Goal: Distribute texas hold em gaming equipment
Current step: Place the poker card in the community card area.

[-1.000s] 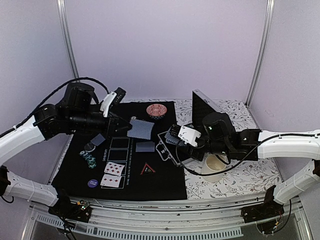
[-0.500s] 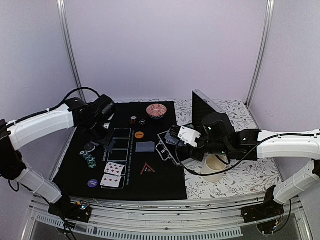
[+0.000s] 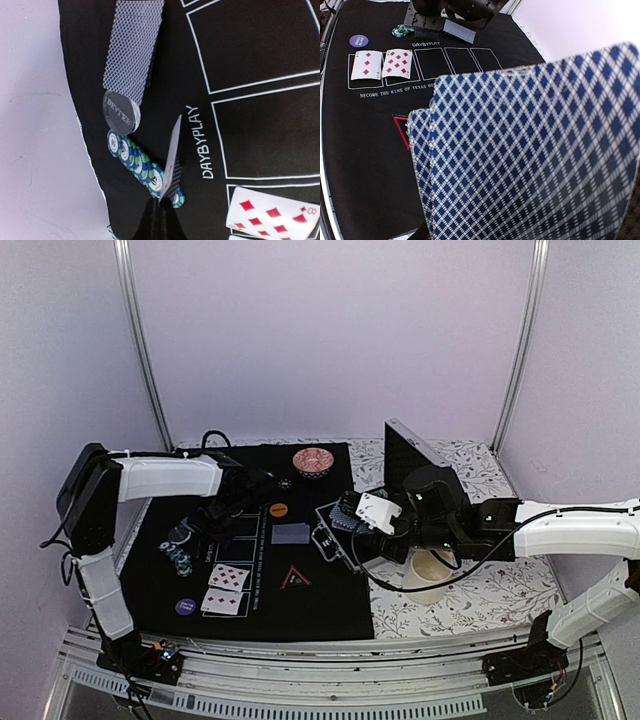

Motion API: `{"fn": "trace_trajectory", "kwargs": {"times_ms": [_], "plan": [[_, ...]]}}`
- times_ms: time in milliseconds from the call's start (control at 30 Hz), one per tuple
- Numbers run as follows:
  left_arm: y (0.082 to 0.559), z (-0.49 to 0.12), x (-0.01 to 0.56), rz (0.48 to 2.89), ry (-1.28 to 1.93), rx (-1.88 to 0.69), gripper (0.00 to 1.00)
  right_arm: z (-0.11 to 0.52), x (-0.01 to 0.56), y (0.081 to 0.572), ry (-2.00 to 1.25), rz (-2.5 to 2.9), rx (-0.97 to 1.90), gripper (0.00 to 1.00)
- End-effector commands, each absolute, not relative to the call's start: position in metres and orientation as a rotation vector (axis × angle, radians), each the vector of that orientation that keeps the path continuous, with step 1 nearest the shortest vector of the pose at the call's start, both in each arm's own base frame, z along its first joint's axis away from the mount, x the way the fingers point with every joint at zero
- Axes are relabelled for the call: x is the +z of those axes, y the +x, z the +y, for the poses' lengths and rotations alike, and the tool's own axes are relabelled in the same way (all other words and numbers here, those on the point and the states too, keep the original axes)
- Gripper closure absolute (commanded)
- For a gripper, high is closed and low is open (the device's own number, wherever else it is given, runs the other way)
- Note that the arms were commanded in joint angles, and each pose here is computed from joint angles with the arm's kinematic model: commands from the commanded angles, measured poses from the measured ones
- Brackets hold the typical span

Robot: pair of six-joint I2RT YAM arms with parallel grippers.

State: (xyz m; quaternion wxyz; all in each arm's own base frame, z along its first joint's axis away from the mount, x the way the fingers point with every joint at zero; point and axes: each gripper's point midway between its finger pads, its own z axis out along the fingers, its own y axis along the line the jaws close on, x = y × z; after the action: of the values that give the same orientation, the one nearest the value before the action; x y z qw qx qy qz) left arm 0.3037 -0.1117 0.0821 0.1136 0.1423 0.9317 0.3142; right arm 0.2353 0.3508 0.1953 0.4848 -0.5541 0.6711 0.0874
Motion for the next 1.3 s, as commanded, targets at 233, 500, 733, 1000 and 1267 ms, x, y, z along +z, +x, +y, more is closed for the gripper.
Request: {"fn": "trace_trajectory", "kwargs": {"times_ms": [233, 500, 733, 1000, 1267], "plan": [[0.318, -0.169, 0.027, 2.854, 0.565, 0.699, 1.00, 0.354, 0.204, 0.237, -1.317, 1.637, 0.243, 0.59], [0.316, -0.188, 0.010, 2.915, 0.580, 0.571, 1.00, 0.353, 0.204, 0.237, -1.316, 1.639, 0.246, 0.59], [0.322, -0.205, 0.005, 2.935, 0.582, 0.476, 1.00, 0.351, 0.204, 0.236, -1.314, 1.644, 0.245, 0.59], [0.317, -0.215, 0.005, 2.960, 0.600, 0.409, 0.76, 0.350, 0.205, 0.236, -1.309, 1.643, 0.240, 0.59], [0.323, -0.252, 0.045, 2.882, 0.662, 0.086, 0.53, 0.350, 0.203, 0.237, -1.313, 1.649, 0.237, 0.59]]}}
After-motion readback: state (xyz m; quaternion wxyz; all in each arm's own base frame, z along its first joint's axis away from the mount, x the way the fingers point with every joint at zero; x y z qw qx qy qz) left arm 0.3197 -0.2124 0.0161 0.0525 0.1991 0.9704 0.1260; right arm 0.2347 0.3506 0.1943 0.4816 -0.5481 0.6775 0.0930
